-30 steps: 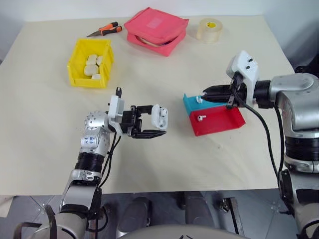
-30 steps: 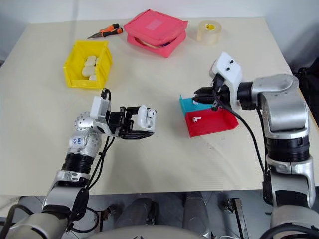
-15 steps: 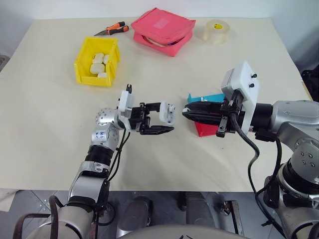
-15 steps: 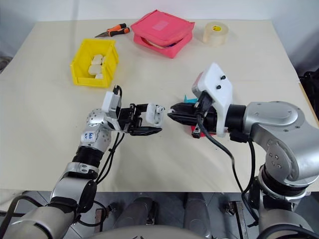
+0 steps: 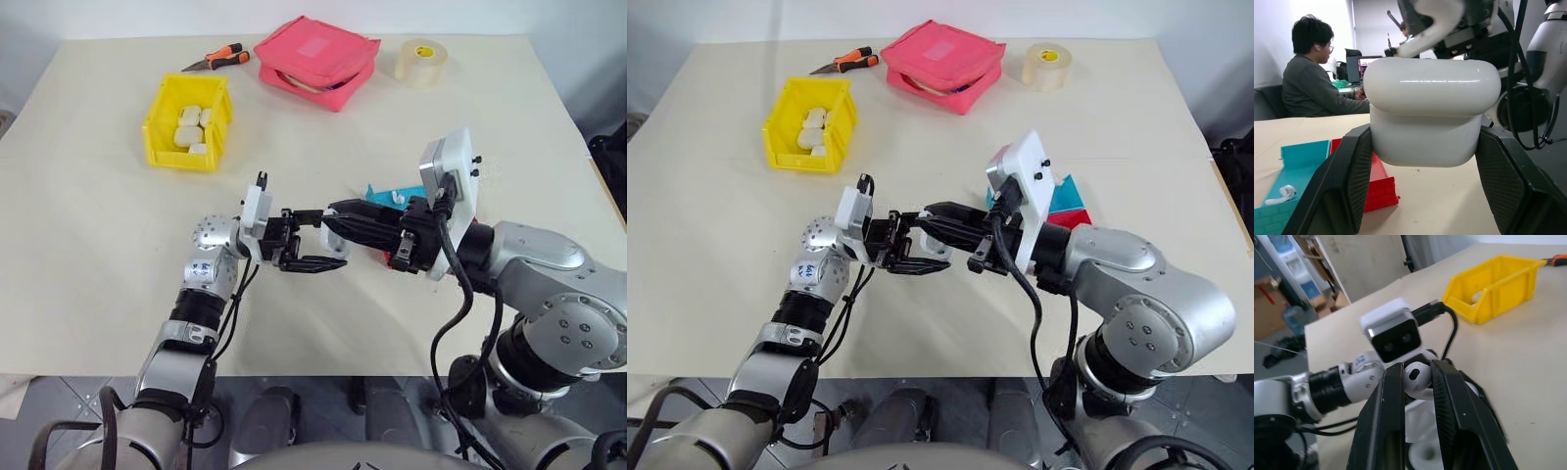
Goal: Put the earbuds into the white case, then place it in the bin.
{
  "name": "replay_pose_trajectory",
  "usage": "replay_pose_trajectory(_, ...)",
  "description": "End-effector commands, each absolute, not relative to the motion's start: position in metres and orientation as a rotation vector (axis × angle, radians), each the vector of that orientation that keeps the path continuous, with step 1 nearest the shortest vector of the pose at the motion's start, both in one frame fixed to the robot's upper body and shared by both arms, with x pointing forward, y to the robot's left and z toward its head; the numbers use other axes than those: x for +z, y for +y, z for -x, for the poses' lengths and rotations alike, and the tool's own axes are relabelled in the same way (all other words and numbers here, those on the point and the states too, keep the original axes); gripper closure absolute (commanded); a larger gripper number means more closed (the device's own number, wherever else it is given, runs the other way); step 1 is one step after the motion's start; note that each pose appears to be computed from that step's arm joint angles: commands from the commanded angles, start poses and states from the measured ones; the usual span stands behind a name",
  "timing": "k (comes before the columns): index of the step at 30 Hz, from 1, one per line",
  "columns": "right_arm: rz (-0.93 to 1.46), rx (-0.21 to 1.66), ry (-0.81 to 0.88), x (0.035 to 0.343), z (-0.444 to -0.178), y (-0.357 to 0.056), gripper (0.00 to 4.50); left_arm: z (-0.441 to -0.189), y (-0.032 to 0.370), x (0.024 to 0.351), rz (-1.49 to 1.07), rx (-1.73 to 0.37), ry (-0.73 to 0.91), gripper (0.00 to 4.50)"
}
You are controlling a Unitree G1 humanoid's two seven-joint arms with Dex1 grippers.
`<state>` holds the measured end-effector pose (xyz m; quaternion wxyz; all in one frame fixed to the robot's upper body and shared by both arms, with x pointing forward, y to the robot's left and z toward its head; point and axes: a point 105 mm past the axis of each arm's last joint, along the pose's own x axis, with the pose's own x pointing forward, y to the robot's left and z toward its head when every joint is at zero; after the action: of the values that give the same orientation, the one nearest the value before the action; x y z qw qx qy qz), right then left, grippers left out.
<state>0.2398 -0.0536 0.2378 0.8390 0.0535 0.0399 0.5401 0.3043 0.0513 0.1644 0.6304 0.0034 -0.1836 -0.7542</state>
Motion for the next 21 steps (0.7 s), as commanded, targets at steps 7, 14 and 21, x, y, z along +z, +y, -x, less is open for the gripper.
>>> replay_pose_trajectory(7,-0.188,1.124,0.116,0.227,-0.234,-0.055,4.07,-0.300,0.056,0.174,-0.055,-1.751,-0.486,1.72)
replay_pose_trajectory(14,-0.203,1.102,0.158,0.219,-0.235,-0.059,4.07,-0.303,0.057,0.177,-0.057,-1.732,-0.499,1.72)
replay_pose_trajectory(21,-0.211,1.106,0.195,0.216,-0.234,-0.061,4.07,-0.307,0.058,0.178,-0.060,-1.717,-0.505,1.72)
